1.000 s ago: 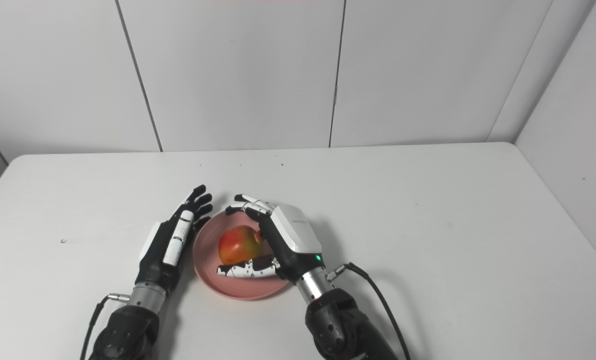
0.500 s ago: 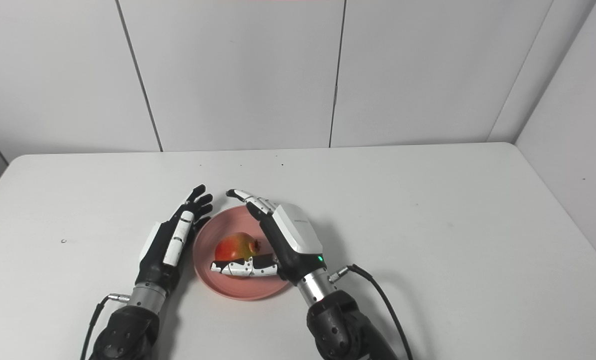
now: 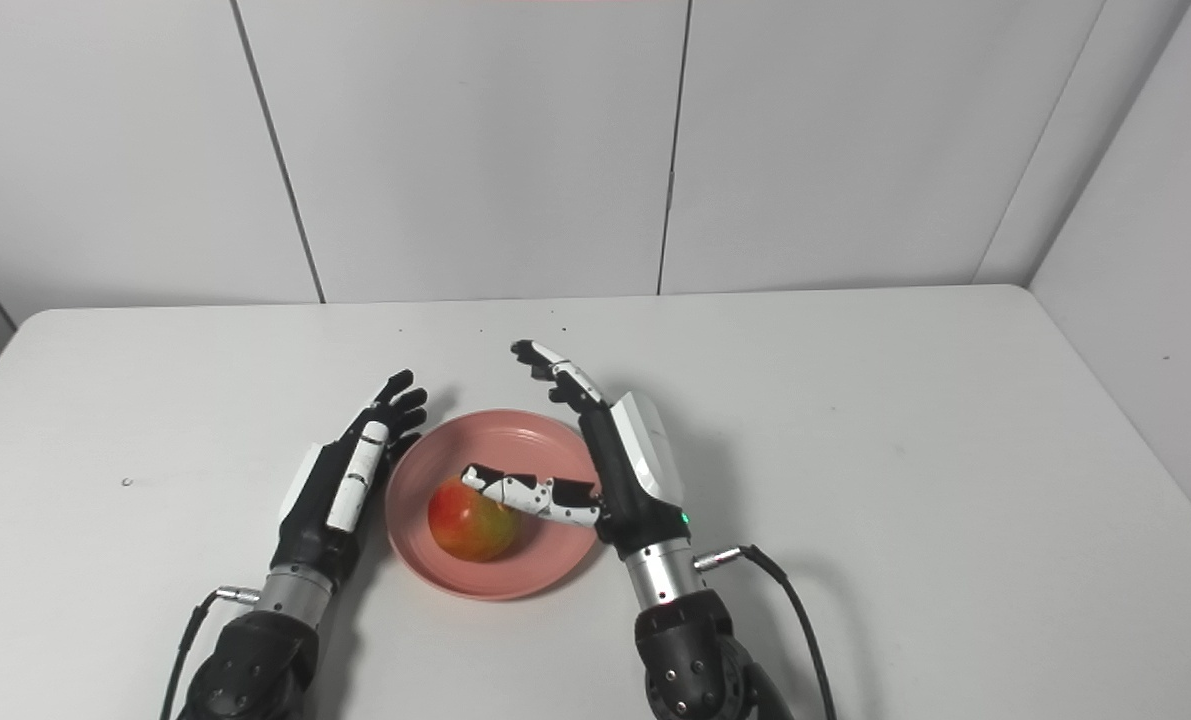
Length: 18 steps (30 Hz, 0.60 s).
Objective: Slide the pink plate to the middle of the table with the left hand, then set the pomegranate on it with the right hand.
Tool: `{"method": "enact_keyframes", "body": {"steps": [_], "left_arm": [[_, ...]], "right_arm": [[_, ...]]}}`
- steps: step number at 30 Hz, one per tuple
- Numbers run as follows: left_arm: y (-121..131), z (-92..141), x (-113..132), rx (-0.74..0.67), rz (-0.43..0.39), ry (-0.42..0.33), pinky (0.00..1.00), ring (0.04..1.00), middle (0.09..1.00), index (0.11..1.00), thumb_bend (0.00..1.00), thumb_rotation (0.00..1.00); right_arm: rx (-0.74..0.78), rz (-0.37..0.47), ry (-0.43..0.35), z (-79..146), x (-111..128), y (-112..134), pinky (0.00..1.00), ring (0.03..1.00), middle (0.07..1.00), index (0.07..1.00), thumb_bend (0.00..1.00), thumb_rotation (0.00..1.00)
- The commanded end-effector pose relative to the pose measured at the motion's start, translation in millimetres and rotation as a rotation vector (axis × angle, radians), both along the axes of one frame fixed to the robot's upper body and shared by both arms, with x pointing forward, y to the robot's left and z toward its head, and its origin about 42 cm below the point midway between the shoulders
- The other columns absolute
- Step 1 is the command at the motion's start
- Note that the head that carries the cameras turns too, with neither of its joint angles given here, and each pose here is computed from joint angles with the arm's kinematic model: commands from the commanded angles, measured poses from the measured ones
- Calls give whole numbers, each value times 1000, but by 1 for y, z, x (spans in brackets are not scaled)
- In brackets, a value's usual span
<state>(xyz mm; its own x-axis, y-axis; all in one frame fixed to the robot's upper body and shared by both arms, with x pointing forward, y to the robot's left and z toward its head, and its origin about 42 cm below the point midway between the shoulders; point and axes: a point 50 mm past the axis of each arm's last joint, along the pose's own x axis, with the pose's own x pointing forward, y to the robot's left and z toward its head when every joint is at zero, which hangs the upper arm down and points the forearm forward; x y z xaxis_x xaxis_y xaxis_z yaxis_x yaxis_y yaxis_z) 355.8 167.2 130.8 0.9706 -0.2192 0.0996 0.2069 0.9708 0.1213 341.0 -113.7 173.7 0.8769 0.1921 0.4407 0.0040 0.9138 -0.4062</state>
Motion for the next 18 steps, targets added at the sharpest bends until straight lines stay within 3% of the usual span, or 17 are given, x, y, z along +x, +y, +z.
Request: {"method": "enact_keyframes", "body": {"steps": [1, 6, 12, 15, 18], "left_arm": [[-4, 14, 3, 2, 2, -60, 880, 904, 905, 893, 396, 1000], [-6, 16, 2, -2, 10, -47, 880, 905, 905, 890, 401, 1000], [-6, 15, 2, -2, 26, -51, 878, 905, 911, 898, 403, 1000], [-6, 15, 1, -21, 40, -46, 883, 913, 921, 915, 397, 1000], [-6, 15, 2, -38, 52, -44, 886, 916, 926, 920, 391, 1000]], "right_arm": [[60, -10, -74, 14, 1, -3, 808, 841, 841, 829, 593, 650], [111, -44, -19, 9, 0, -13, 835, 863, 858, 849, 603, 773], [201, -60, 42, 2, -1, -21, 819, 855, 850, 835, 604, 745], [215, -67, 83, -4, -1, -24, 814, 860, 861, 851, 572, 846], [237, -77, 110, -9, -2, -25, 814, 859, 863, 854, 568, 863]]}}
